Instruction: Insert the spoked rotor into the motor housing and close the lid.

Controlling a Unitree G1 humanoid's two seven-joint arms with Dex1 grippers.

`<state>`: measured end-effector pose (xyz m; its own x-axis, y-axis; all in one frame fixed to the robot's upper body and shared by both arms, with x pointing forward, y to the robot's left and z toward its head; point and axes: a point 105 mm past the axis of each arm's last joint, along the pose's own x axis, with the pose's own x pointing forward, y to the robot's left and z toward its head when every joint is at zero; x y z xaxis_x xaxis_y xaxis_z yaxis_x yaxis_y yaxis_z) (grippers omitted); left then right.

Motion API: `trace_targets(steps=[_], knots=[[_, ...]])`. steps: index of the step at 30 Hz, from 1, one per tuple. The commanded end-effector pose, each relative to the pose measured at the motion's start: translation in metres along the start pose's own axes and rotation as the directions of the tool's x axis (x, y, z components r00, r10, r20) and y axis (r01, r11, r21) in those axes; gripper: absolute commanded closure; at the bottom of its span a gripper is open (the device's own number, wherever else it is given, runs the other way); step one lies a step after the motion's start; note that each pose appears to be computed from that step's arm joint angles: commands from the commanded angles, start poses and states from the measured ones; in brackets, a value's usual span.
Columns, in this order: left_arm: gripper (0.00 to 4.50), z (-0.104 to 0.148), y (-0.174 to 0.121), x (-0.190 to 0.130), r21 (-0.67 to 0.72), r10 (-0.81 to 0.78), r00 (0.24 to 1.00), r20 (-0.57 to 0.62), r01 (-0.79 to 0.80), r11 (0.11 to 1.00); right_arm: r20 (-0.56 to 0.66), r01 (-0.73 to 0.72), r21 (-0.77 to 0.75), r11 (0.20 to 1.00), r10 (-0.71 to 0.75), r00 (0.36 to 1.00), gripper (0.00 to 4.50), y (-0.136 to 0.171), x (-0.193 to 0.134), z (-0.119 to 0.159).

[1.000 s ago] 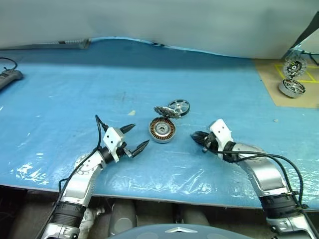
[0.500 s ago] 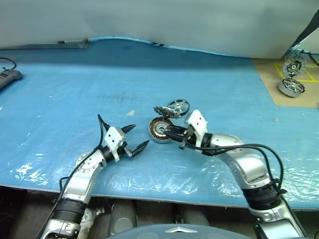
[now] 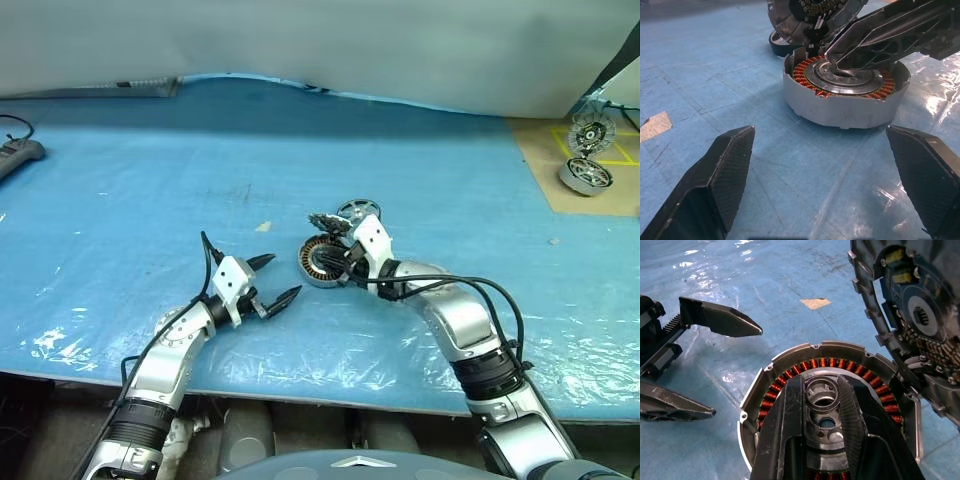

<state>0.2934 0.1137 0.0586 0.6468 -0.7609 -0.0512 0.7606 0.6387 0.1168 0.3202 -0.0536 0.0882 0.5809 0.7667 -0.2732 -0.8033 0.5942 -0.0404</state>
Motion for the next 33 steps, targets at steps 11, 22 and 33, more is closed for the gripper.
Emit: trace_targets(steps=[11,22,33], knots=[[0.0,0.015,-0.001,0.003,0.033,-0.014,0.999,0.039,0.013,0.999,0.006,0.012,-0.006,1.0,-0.012,1.0,3.0,-0.002,0.001,-0.003],[0.0,0.012,-0.001,0.002,0.024,-0.01,0.999,0.035,0.009,1.0,0.077,-0.028,-0.014,0.999,0.029,0.997,1.13,0.008,-0.023,0.029],[0.0,0.009,-0.002,0.002,0.019,-0.015,0.999,0.035,0.014,1.0,-0.086,0.053,-0.072,0.996,-0.059,0.994,4.47,0.005,-0.022,0.037]])
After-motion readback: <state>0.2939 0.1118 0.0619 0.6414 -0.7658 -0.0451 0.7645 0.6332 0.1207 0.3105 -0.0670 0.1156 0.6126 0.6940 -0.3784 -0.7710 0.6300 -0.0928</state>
